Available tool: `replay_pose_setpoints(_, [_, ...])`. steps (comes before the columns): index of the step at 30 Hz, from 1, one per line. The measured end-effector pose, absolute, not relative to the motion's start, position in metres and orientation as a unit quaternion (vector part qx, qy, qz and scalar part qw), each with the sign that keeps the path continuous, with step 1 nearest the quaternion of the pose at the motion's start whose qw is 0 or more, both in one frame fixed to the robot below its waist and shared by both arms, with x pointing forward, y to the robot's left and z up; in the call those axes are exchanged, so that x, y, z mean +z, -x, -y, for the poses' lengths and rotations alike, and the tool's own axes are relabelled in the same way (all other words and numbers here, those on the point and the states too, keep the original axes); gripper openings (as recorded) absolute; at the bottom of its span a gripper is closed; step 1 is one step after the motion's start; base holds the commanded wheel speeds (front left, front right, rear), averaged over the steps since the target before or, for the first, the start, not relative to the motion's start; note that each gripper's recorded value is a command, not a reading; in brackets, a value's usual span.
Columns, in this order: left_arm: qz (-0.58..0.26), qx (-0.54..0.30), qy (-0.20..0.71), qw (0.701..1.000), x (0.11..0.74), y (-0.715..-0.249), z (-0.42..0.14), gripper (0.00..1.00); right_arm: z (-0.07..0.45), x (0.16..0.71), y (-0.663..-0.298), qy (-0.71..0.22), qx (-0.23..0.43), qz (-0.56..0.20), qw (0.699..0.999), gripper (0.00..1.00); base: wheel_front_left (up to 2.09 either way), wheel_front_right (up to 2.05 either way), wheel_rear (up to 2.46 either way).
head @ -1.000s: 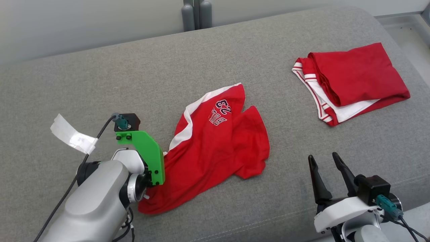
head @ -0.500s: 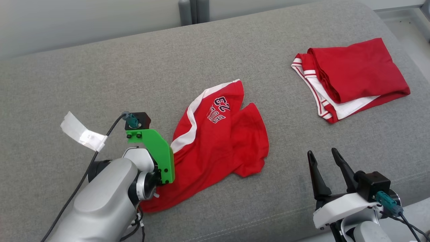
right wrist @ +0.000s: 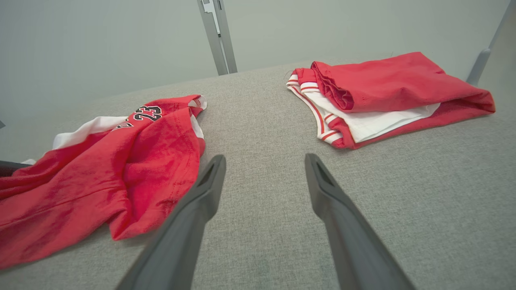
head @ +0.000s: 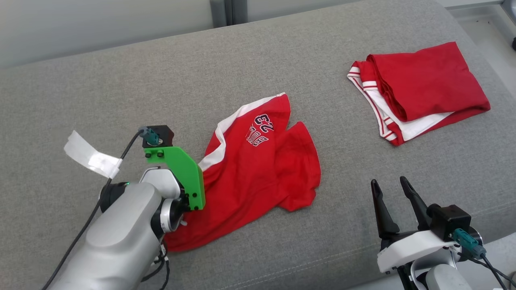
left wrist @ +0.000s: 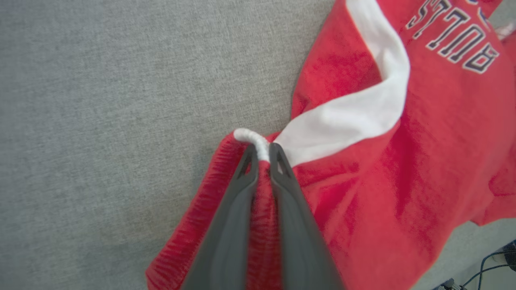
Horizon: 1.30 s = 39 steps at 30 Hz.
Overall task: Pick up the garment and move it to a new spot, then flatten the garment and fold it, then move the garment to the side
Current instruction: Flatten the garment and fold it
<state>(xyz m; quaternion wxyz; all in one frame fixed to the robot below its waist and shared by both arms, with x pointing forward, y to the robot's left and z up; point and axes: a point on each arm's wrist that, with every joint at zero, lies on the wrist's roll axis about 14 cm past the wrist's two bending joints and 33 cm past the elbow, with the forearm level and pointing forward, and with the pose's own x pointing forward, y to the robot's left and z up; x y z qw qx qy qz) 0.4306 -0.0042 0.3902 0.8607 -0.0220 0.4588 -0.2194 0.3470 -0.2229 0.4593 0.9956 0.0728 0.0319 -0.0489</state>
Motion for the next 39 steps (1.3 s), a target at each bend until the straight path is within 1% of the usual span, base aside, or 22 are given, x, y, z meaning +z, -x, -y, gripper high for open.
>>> replay_pose_setpoints(5, [-0.401, -0.191, 0.026, 0.896, 0.411, -0.456, -0.009, 0.0, 0.221, 0.462, -0.348, -0.074, -0.046, -0.028, 0.996, 1.0, 0.0, 0.0, 0.0])
replay_pose_setpoints(12, [-0.305, -0.125, 0.051, 0.943, 0.441, -0.488, -0.044, 0.0, 0.216, 0.466, -0.35, -0.075, -0.036, -0.021, 0.996, 1.0, 0.0, 0.0, 0.0])
replay_pose_setpoints(15, [-0.261, -0.097, 0.049, 0.959, 0.447, -0.498, -0.064, 0.0, 0.213, 0.466, -0.35, -0.074, -0.032, -0.021, 0.997, 1.0, 0.0, 0.0, 0.0])
replay_pose_setpoints(17, [-0.254, -0.09, 0.047, 0.962, 0.444, -0.499, -0.07, 0.0, 0.212, 0.465, -0.35, -0.072, -0.03, -0.022, 0.997, 1.0, 0.0, 0.0, 0.0])
replay_pose_setpoints(18, [-0.246, -0.088, 0.047, 0.964, 0.444, -0.5, -0.071, 0.02, 0.212, 0.465, -0.35, -0.072, -0.031, -0.023, 0.997, 1.0, 0.0, 0.0, 0.0])
replay_pose_setpoints(19, [-0.242, -0.083, 0.049, 0.966, 0.443, -0.501, -0.074, 0.67, 0.212, 0.465, -0.35, -0.071, -0.03, -0.024, 0.997, 1.0, 0.0, 0.0, 0.0])
replay_pose_setpoints(20, [-0.242, -0.08, 0.05, 0.966, 0.44, -0.501, -0.075, 1.0, 0.212, 0.464, -0.35, -0.071, -0.03, -0.024, 0.997, 1.0, 0.0, 0.0, 0.0])
replay_pose_setpoints(27, [-0.188, -0.091, 0.073, 0.975, 0.446, -0.503, -0.077, 1.0, 0.212, 0.466, -0.35, -0.064, -0.029, -0.022, 0.997, 1.0, 0.0, 0.0, 0.0])
replay_pose_setpoints(31, [-0.111, -0.107, 0.096, 0.983, 0.472, -0.505, -0.078, 1.0, 0.212, 0.471, -0.35, -0.059, -0.027, -0.015, 0.998, 1.0, 0.0, 0.0, 0.0])
replay_pose_setpoints(34, [-0.074, -0.107, 0.137, 0.982, 0.493, -0.503, -0.084, 1.0, 0.209, 0.476, -0.352, -0.061, -0.021, -0.006, 0.998, 1.0, 0.0, 0.0, 0.0])
replay_pose_setpoints(37, [-0.006, -0.097, 0.164, 0.982, 0.532, -0.501, -0.096, 1.0, 0.205, 0.483, -0.356, -0.064, -0.014, 0.004, 0.998, 1.0, 0.0, 0.0, 0.0])
replay_pose_setpoints(39, [0.02, -0.085, 0.168, 0.982, 0.542, -0.491, -0.107, 1.0, 0.199, 0.49, -0.363, -0.068, -0.004, 0.015, 0.998, 1.0, 0.0, 0.0, 0.0])
